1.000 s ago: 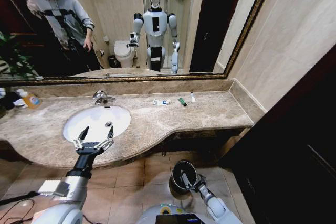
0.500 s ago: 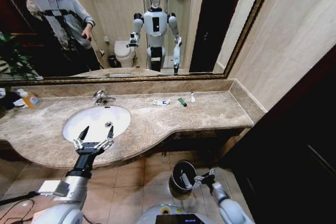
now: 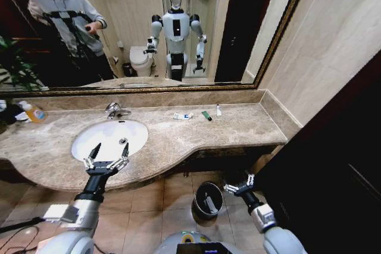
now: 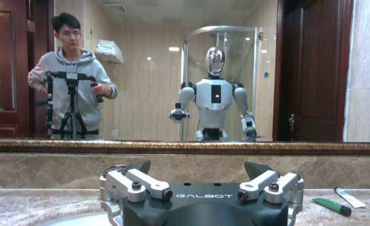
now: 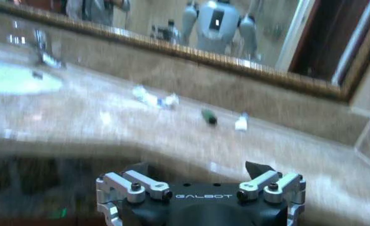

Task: Pick up the trash from the sink and place it in the trash bin.

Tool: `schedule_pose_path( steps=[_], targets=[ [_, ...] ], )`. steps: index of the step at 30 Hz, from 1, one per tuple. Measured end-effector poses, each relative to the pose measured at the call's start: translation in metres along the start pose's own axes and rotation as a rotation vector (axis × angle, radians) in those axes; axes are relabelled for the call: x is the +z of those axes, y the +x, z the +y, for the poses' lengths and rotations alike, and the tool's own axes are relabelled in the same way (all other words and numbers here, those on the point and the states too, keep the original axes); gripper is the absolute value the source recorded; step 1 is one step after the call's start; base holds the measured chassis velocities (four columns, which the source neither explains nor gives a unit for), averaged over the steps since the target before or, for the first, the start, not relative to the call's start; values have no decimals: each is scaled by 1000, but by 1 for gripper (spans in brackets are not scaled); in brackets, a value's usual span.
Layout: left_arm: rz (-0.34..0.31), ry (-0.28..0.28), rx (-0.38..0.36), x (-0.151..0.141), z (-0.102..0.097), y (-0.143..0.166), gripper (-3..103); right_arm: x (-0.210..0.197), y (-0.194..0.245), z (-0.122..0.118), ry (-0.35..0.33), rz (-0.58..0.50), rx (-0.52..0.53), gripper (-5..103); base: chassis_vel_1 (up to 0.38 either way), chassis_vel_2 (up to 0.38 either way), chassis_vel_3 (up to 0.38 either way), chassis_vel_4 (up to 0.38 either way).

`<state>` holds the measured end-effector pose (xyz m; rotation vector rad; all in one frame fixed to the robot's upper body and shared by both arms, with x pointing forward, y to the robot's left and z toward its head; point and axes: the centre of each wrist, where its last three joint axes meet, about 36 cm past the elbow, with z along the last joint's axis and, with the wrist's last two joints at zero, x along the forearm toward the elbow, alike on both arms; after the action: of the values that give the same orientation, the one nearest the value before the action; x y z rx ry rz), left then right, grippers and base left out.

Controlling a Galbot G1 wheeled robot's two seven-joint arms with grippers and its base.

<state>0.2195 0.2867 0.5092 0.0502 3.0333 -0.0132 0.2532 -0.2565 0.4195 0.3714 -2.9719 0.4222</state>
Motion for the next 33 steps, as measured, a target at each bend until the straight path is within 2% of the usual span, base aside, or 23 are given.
schedule_pose_path(
  steps=[4, 14, 17, 18, 23, 33],
  targets=[
    [0, 0, 0, 0, 0, 0, 100, -21, -24, -9, 7, -42, -14, 100, 0, 0, 0, 0],
    [0, 0, 0, 0, 0, 0, 100, -45, -106, -36, -51, -76, -55, 100, 0, 0, 0, 0],
    [0, 0, 0, 0, 0, 0, 100, -55, -149, -42, -63, -87, -74, 100, 0, 0, 0, 0],
    [0, 0, 0, 0, 0, 0, 100, -55, -149, -42, -63, -87, -74, 100, 0, 0, 0, 0],
    [0, 0, 0, 0, 0, 0, 100, -64, -207, -38, -77, -48, -122, 100, 0, 0, 0, 0],
    [0, 0, 0, 0, 0, 0, 100, -81, -297, -31, -54, -33, -134, 100, 0, 0, 0, 0]
  ],
)
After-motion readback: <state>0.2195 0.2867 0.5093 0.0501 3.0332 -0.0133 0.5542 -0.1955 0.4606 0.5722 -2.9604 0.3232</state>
